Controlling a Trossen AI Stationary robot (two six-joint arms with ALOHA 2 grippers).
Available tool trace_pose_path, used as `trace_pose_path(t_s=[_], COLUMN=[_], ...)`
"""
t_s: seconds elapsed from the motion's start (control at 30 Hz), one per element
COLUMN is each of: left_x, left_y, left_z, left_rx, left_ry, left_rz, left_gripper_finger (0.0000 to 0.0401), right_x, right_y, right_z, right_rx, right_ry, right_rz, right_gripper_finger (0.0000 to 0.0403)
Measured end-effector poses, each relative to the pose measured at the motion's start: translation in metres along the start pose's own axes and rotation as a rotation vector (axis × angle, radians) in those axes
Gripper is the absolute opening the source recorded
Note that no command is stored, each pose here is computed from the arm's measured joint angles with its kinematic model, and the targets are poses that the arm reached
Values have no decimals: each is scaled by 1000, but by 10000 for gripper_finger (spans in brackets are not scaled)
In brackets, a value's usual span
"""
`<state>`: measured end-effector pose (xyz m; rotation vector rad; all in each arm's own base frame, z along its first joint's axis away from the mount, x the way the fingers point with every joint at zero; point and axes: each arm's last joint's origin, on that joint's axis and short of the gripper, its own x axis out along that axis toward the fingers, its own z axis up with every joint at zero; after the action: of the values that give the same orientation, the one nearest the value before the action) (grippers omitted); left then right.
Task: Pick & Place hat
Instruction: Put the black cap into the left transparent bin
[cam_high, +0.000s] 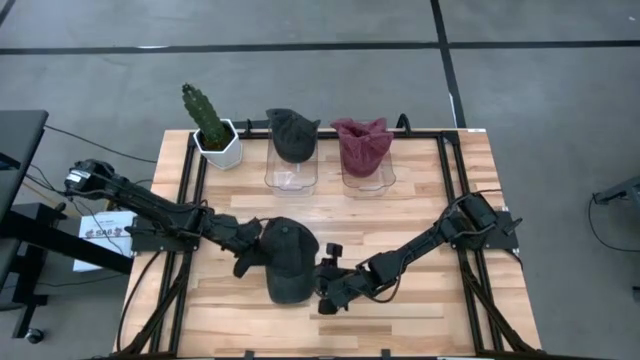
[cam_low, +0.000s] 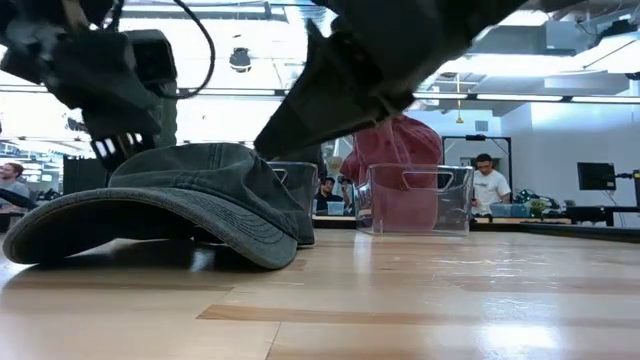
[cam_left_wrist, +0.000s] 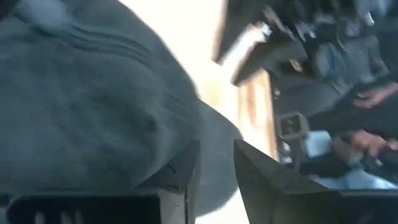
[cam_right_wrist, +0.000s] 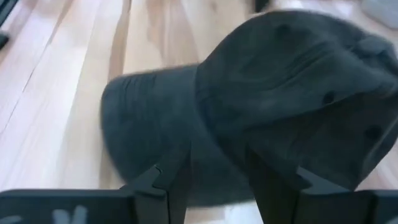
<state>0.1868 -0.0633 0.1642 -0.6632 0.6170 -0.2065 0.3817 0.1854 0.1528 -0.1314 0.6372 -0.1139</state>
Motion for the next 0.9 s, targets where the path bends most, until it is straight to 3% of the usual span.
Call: trace_pose_path(t_s=[0.27, 0.53, 0.73, 0.9], left_x=[1, -3, 4, 15], left_y=[-27, -46, -45, -36], left_z=[-23, -45, -61, -70], left_rx=[43, 168, 292, 281], left_ry=[9, -9, 10, 14], left_rz=[-43, -51, 24, 135], left_gripper_finger=[92, 92, 92, 92], right_x=[4, 11, 18, 26], right_y=[-9, -32, -49, -74], right_z=[5, 12, 14, 15], right_rx=[29, 38, 57, 80], right_ry=[-23, -37, -26, 13], right_rz=[-22, -158, -192, -219], right_gripper_finger=[140, 128, 135, 146])
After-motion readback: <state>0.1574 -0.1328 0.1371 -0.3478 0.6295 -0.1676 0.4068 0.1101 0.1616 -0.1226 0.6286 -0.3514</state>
